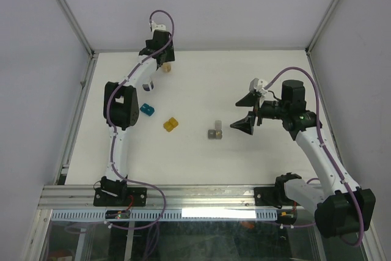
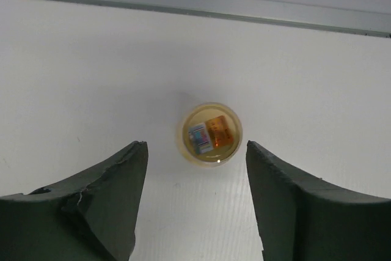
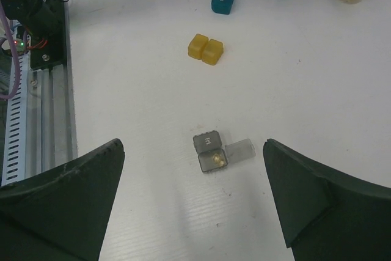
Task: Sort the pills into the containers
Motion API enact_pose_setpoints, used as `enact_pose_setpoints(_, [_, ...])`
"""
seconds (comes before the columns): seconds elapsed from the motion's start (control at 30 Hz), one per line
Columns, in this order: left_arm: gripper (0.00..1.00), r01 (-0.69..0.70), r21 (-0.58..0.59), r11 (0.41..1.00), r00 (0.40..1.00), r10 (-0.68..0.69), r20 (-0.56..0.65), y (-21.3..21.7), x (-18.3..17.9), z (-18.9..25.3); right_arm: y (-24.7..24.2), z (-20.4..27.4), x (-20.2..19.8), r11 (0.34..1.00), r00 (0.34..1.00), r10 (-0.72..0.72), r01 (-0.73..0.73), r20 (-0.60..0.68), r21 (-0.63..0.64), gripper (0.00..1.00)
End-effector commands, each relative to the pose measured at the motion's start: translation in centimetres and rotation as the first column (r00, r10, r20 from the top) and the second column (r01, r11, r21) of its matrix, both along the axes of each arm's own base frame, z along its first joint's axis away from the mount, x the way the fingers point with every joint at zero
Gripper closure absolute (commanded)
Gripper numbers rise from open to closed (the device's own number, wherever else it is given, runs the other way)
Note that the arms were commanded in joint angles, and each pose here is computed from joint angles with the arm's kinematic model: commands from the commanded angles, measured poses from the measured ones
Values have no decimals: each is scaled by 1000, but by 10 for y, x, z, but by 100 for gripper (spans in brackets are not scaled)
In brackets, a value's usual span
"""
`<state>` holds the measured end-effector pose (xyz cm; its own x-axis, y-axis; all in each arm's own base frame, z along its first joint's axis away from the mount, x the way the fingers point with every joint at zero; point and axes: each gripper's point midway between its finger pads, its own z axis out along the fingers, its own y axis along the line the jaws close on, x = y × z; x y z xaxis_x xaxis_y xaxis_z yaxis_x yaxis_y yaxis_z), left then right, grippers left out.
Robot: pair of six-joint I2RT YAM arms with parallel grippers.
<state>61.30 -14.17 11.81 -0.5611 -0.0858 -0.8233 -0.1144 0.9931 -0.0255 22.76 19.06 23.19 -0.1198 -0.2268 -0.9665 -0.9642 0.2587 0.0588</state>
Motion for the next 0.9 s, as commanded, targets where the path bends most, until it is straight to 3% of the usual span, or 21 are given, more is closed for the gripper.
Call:
enact_pose_setpoints(0.0, [30,-14,-1,1000,987,14,163,7,12,84,-1,10,5,1000,999,-14,14,47,12,1])
enact_pose_setpoints(0.2, [25,104,-75,992,963,-82,256,-7,-19,160,-1,10,4,1000,999,-4,3,49,16,1])
enact_pose_setpoints(0.27, [26,290,-138,947,927,-241,289,-35,-46,181,0,9,2,1000,999,7,-8,54,18,0])
enact_pose_setpoints(0.33, [28,472,-192,860,855,-394,337,-63,-84,187,1,7,0,999,998,24,-26,58,25,1])
enact_pose_setpoints(0.47, [28,754,-183,630,611,-571,548,-110,-173,209,3,5,1,998,999,20,-22,41,53,1])
enact_pose_setpoints(0.6, [28,899,-70,432,367,-656,660,-141,-270,199,3,3,9,997,1000,-28,28,-12,75,0])
enact_pose_setpoints(0.77, [28,969,157,190,38,-742,669,-165,-384,143,2,-10,20,994,991,-64,74,-114,85,1])
enact_pose_setpoints(0.87, [24,963,249,108,-80,-763,641,-167,-418,106,0,-17,27,991,979,-92,108,-183,81,1])
